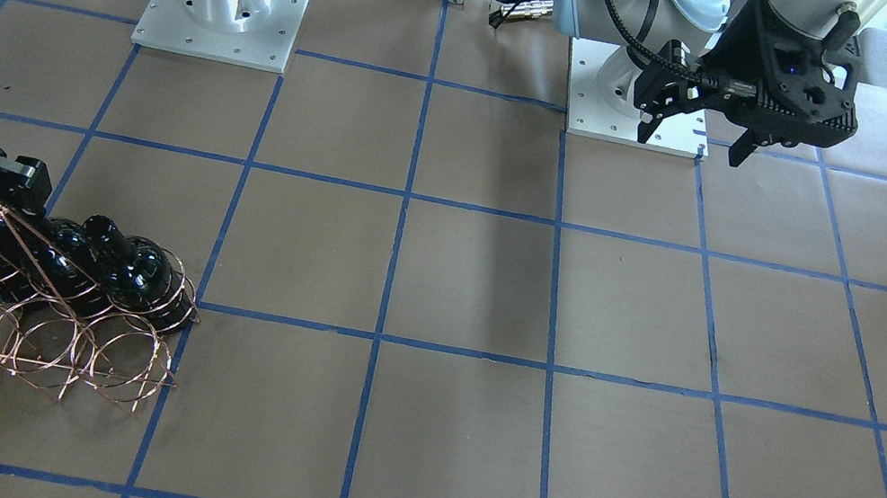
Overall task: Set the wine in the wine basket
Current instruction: 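Open the right gripper and raise it away from the rack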
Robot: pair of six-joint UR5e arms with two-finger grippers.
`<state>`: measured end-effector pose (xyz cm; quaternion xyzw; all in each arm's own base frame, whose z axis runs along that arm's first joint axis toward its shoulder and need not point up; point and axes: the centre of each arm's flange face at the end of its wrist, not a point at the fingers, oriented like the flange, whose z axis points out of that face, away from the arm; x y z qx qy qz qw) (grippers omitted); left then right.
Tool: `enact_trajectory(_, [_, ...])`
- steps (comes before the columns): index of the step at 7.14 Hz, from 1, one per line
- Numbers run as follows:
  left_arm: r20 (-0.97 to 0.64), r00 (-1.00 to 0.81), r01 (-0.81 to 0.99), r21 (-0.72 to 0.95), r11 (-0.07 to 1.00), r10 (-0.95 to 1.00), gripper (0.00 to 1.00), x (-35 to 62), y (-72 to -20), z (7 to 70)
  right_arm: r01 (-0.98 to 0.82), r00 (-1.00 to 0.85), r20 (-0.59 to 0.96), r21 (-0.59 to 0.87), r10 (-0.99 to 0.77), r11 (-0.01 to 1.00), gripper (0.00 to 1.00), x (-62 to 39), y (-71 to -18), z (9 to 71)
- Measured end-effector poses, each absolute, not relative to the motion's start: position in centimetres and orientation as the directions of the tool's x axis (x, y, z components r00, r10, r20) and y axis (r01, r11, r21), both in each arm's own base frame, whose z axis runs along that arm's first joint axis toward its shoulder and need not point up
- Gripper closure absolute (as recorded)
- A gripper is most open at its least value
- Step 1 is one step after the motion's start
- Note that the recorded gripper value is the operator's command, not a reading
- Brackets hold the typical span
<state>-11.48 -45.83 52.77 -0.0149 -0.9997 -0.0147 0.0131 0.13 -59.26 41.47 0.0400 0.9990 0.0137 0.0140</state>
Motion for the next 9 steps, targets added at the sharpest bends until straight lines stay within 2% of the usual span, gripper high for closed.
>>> enact_trajectory(3, [0.025, -0.999, 0.030, 0.030, 0.999, 0.029, 0.00, -11.5, -45.8, 52.8, 0.077, -0.997, -0.020, -0.016, 0.077, 0.997, 0.00, 0.7, -57.1, 47.1])
enact_trajectory(6, [0.024, -0.999, 0.032, 0.034, 0.999, 0.031, 0.00, -11.5, -45.8, 52.6, 0.031, -0.999, -0.021, -0.006, 0.030, 1.000, 0.00, 6.8, -49.6, 55.5])
enact_trajectory(9, [0.027, -0.999, 0.038, 0.029, 0.999, 0.037, 0.00, -11.9, -45.6, 52.6, 0.000, -1.000, -0.017, -0.005, 0.000, 1.000, 0.00, 17.2, -46.9, 55.5])
